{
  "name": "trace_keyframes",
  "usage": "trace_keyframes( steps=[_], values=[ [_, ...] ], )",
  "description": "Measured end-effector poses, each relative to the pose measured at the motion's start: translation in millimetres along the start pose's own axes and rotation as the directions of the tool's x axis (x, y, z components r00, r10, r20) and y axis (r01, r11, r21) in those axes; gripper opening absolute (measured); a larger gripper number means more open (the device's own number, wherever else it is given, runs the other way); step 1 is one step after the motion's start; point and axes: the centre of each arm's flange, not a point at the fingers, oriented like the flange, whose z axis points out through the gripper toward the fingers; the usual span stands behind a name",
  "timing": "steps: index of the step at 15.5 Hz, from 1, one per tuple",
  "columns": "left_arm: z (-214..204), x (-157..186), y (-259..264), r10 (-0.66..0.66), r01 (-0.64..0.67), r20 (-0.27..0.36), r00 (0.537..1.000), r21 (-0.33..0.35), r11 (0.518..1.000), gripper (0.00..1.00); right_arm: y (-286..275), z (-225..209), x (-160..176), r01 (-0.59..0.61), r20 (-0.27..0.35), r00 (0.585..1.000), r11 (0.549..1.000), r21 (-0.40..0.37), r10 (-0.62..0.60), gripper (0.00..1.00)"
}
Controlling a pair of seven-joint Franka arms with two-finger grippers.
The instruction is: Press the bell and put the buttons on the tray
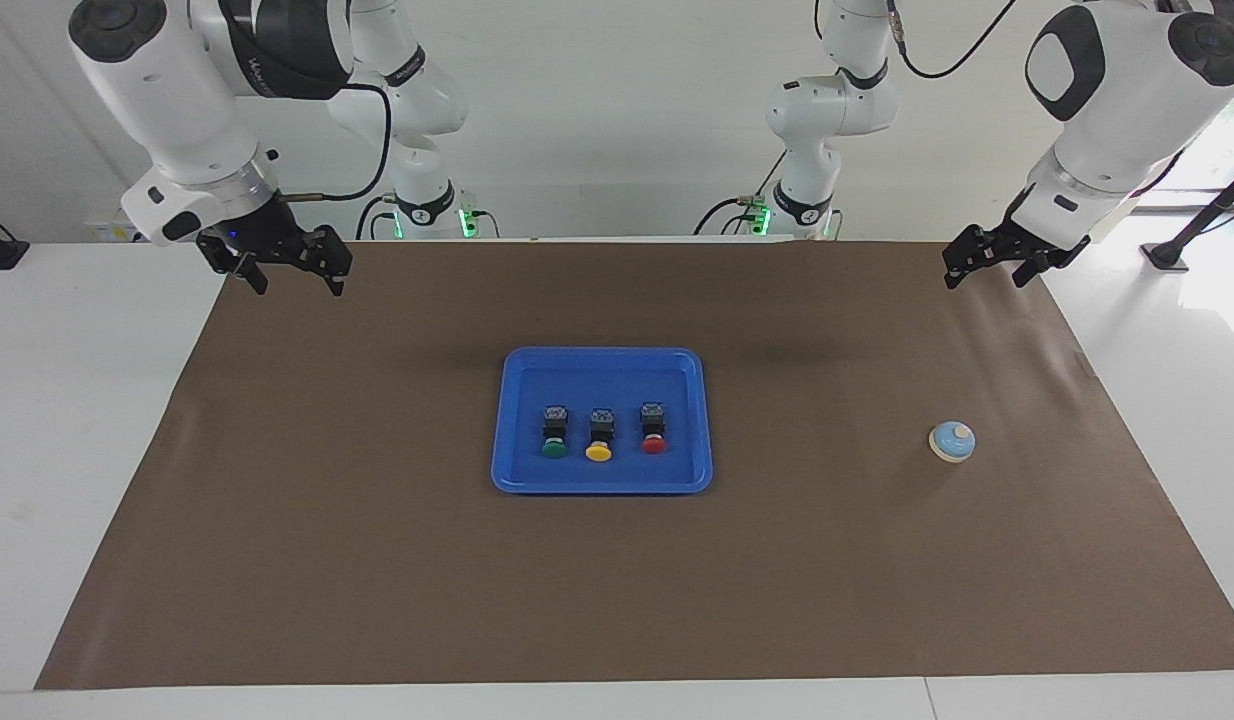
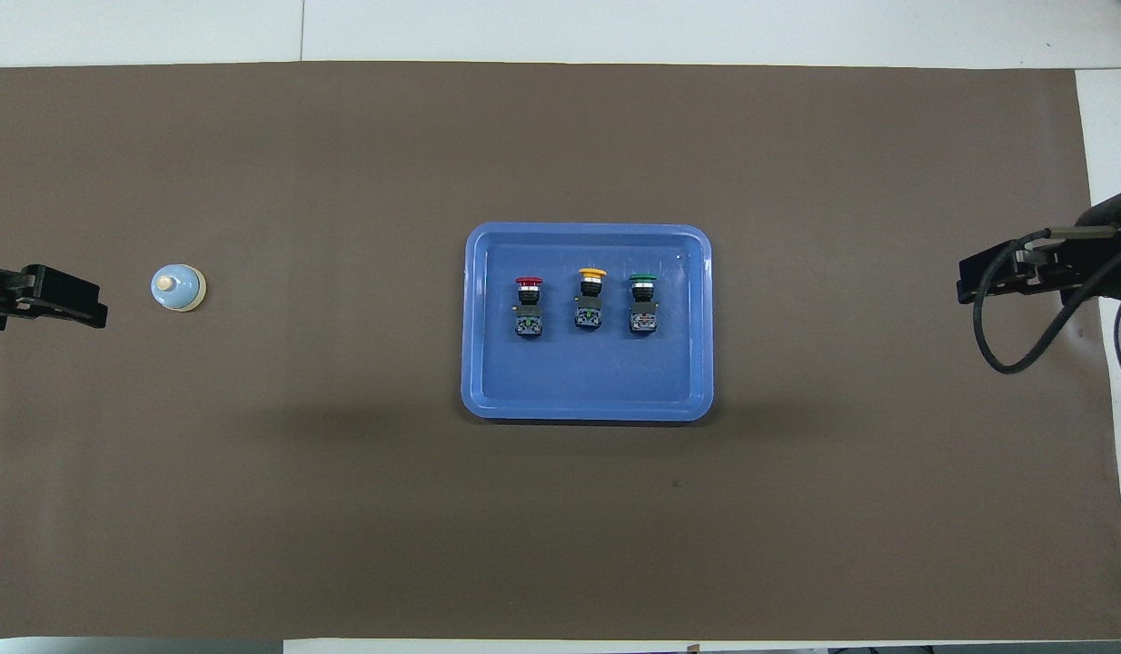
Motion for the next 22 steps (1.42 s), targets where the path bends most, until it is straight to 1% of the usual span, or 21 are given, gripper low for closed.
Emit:
trace_keyframes(
  steps=[1, 3, 4, 5, 8, 9, 12, 14, 19, 22],
  values=[
    [-1, 1, -1, -0.002, 0.002, -0.014, 1.0, 0.001, 1.0, 0.92, 0, 0, 0, 0.0, 0.0, 1.0, 1.0, 0.0, 0.0, 1.0],
    [-1, 5, -7, -0.012, 0.012, -0.044, 0.999, 0.002, 1.0, 0.68, 0, 0, 0, 0.0, 0.0, 1.0, 1.0, 0.0, 0.0, 1.0],
    [2, 8, -13, -0.024, 0.025, -0.065, 0.998, 0.002, 1.0, 0.58, 0, 0, 0, 0.0, 0.0, 1.0, 1.0, 0.0, 0.0, 1.0],
    [9, 13, -23, -0.041, 0.041, -0.083, 0.996, 0.002, 0.999, 0.44, 0, 0, 0, 0.0, 0.0, 1.0, 1.0, 0.0, 0.0, 1.0],
    [56, 37, -51, -0.075, 0.076, -0.083, 0.994, 0.01, 0.997, 0.11, 0, 0, 0, 0.0, 0.0, 1.0, 1.0, 0.0, 0.0, 1.0],
    [77, 48, -58, -0.081, 0.082, -0.082, 0.993, 0.01, 0.997, 0.02, 0, 0, 0, 0.0, 0.0, 1.0, 1.0, 0.0, 0.0, 1.0],
    [131, 75, -64, -0.083, 0.085, -0.102, 0.991, 0.011, 0.996, 0.01, 0, 0, 0, 0.0, 0.0, 1.0, 1.0, 0.0, 0.0, 1.0],
    [159, 82, -63, -0.08, 0.082, -0.128, 0.988, 0.012, 0.997, 0.01, 0, 0, 0, 0.0, 0.0, 1.0, 1.0, 0.0, 0.0, 1.0],
    [198, 83, -62, -0.078, 0.08, -0.11, 0.991, 0.01, 0.997, 0.01, 0, 0, 0, 0.0, 0.0, 1.0, 1.0, 0.0, 0.0, 1.0],
    [216, 84, -60, -0.074, 0.075, -0.116, 0.991, 0.01, 0.997, 0.01, 0, 0, 0, 0.0, 0.0, 1.0, 1.0, 0.0, 0.0, 1.0]
  ],
)
